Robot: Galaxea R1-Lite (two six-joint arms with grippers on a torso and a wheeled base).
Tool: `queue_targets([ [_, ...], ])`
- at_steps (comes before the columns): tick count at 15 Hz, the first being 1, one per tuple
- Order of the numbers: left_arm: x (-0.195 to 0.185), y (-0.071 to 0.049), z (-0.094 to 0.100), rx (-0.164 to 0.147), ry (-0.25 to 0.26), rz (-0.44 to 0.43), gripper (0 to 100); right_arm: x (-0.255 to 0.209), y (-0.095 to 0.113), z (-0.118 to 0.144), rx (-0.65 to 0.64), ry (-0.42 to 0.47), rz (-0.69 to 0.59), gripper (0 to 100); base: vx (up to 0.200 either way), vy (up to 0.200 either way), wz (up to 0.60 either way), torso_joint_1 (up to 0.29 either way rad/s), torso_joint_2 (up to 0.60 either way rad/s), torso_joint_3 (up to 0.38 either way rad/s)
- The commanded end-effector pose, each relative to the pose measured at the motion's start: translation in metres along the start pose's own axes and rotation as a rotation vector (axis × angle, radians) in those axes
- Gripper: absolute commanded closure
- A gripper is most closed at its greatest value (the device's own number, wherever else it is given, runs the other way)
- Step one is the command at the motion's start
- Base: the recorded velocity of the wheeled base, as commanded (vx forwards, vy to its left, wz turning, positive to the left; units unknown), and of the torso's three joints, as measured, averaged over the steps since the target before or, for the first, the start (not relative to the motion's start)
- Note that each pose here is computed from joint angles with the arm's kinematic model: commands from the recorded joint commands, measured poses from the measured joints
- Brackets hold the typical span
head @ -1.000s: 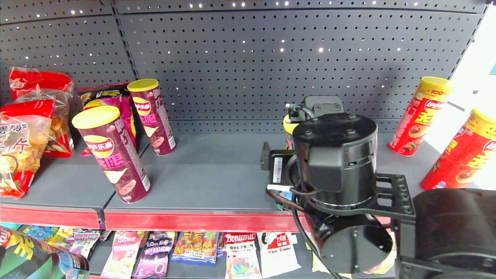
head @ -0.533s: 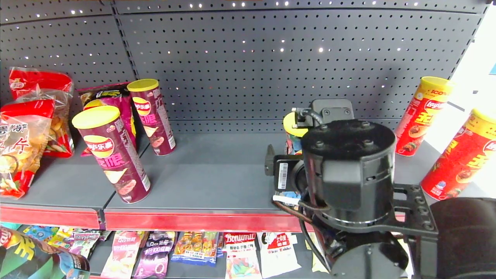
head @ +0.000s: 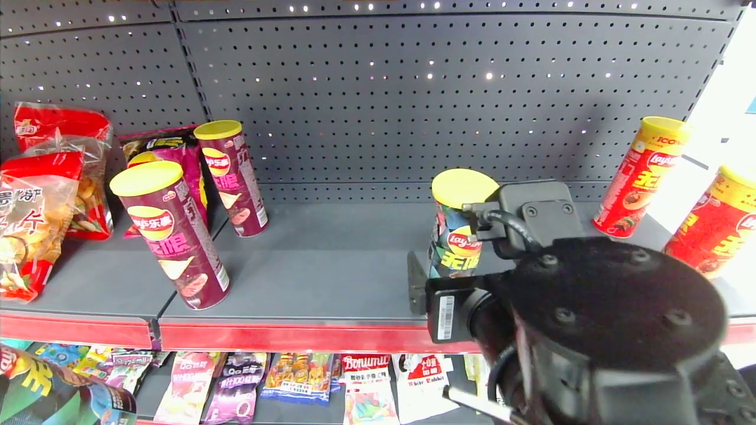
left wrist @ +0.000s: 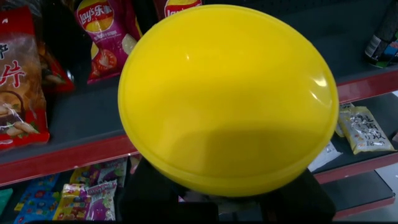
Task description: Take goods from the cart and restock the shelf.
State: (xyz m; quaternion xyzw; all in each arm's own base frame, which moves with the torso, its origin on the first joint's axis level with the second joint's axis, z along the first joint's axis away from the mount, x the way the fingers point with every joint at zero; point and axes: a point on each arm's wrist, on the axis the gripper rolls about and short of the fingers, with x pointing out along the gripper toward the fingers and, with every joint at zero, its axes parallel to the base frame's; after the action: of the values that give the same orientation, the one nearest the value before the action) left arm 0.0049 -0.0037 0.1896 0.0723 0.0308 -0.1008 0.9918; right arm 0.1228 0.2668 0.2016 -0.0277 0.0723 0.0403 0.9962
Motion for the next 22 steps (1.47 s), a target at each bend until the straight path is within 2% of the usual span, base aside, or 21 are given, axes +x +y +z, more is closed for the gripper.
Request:
queue_targets([
  [1, 0.000, 0.000, 0.000, 0.000, 0.002, 0.000, 100, -0.015, -0.012, 0.001, 0.010, -0.005, 0.033, 0, 0.000, 0.000, 0.00, 0.000, 0.00, 0.000],
  [3, 0.000, 0.000, 0.000, 0.000, 0.002, 0.000, 100, -0.026, -0.022, -0.001, 0.011, -0.006, 0.059, 0, 0.000, 0.000, 0.00, 0.000, 0.00, 0.000],
  [8, 0.001, 0.000, 0.000, 0.000, 0.004, -0.002, 100, -0.045, -0.064, -0.002, 0.018, -0.016, 0.080, 0, 0.000, 0.000, 0.00, 0.000, 0.00, 0.000],
  [11, 0.001, 0.000, 0.000, 0.001, 0.006, -0.004, 100, -0.054, -0.084, 0.014, 0.005, -0.048, 0.139, 0, 0.000, 0.000, 0.00, 0.000, 0.00, 0.000],
  [12, 0.001, 0.000, 0.000, 0.001, 0.006, -0.004, 100, -0.054, -0.084, 0.014, 0.005, -0.048, 0.139, 0, 0.000, 0.000, 0.00, 0.000, 0.00, 0.000],
  [15, 0.001, 0.000, 0.000, 0.001, 0.007, -0.005, 100, -0.060, -0.129, 0.028, -0.110, -0.122, 0.482, 0, 0.000, 0.000, 0.00, 0.000, 0.00, 0.000],
  [17, 0.001, 0.000, 0.001, 0.001, 0.004, -0.006, 100, -0.060, -0.144, 0.031, -0.165, -0.182, 0.667, 0, 0.000, 0.000, 0.00, 0.000, 0.00, 0.000],
  [19, 0.001, 0.000, 0.001, 0.001, 0.004, -0.006, 100, -0.053, -0.151, 0.036, -0.173, -0.206, 0.686, 0, 0.000, 0.000, 0.00, 0.000, 0.00, 0.000],
  [20, 0.001, 0.000, 0.001, 0.001, 0.004, -0.006, 100, -0.052, -0.158, 0.045, -0.134, -0.233, 0.678, 0, 0.000, 0.000, 0.00, 0.000, 0.00, 0.000],
  [21, 0.001, 0.000, 0.001, 0.001, 0.005, -0.007, 100, -0.050, -0.160, 0.048, -0.057, -0.216, 0.732, 0, 0.000, 0.000, 0.00, 0.000, 0.00, 0.000],
  [22, 0.002, 0.000, 0.001, 0.001, 0.007, -0.013, 100, -0.051, -0.166, 0.048, -0.033, -0.212, 0.762, 0, 0.000, 0.000, 0.00, 0.000, 0.00, 0.000],
])
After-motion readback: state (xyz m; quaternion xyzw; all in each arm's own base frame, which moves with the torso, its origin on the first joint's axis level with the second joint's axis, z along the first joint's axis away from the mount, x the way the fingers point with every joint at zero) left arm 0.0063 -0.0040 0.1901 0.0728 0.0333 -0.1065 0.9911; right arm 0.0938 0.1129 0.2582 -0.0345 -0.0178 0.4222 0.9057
